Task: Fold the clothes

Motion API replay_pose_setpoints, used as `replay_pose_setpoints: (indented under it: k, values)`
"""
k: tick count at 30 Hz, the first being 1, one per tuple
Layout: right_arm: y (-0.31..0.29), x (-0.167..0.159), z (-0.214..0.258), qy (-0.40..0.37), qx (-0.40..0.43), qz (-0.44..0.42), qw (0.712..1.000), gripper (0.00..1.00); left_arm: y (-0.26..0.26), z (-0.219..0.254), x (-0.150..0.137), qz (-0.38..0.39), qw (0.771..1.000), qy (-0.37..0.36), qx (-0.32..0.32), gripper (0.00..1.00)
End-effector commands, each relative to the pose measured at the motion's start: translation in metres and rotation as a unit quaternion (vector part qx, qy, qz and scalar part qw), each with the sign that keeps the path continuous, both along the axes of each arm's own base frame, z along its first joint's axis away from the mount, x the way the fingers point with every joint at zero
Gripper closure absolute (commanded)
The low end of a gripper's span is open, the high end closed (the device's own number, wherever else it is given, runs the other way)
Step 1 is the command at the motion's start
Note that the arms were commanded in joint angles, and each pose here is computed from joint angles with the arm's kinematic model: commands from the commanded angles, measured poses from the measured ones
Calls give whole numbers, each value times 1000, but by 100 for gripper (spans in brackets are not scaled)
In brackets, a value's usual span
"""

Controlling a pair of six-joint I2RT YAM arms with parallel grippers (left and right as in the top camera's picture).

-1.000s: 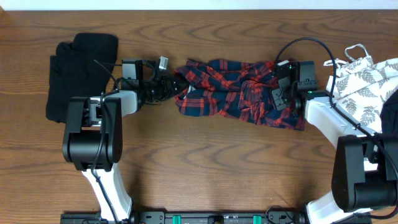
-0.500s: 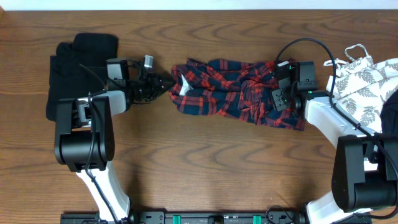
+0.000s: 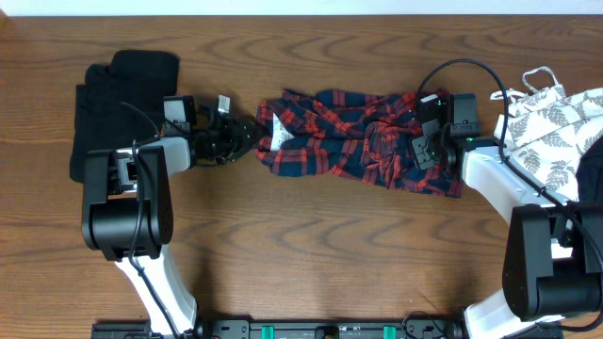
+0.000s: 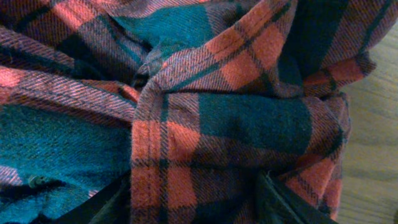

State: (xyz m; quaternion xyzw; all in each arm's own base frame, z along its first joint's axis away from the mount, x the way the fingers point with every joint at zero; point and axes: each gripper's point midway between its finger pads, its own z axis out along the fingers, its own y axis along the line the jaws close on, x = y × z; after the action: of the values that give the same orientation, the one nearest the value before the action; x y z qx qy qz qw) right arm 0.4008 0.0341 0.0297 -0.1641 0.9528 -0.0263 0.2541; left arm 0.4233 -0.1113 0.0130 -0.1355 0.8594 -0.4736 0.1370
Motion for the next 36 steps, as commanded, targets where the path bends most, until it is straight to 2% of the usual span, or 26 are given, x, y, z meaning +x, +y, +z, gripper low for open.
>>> replay_pose_setpoints:
  k: [1,11,20,21,23,26,36]
  values:
    - [1,-5,-7,13,-7,5,1000,42,8,-15,0,13,999,6,39,53]
    - [2,-5,-7,13,-5,4,1000,43,1,-22,0,9,999,5,53,53]
    - [2,-5,-7,13,-6,5,1000,43,-47,-7,9,-41,995,-70,51,52]
    - [2,-5,-7,13,-6,5,1000,43,-47,-7,9,-41,995,-70,51,57]
    - [2,-6,-8,14,-5,5,1000,43,-42,-7,9,-37,996,-67,49,74]
    - [2,-6,-8,15,-6,5,1000,43,-29,-4,13,-17,998,-56,39,93]
    - [2,-7,-8,16,1,-7,1000,41,19,23,25,40,997,-59,29,94]
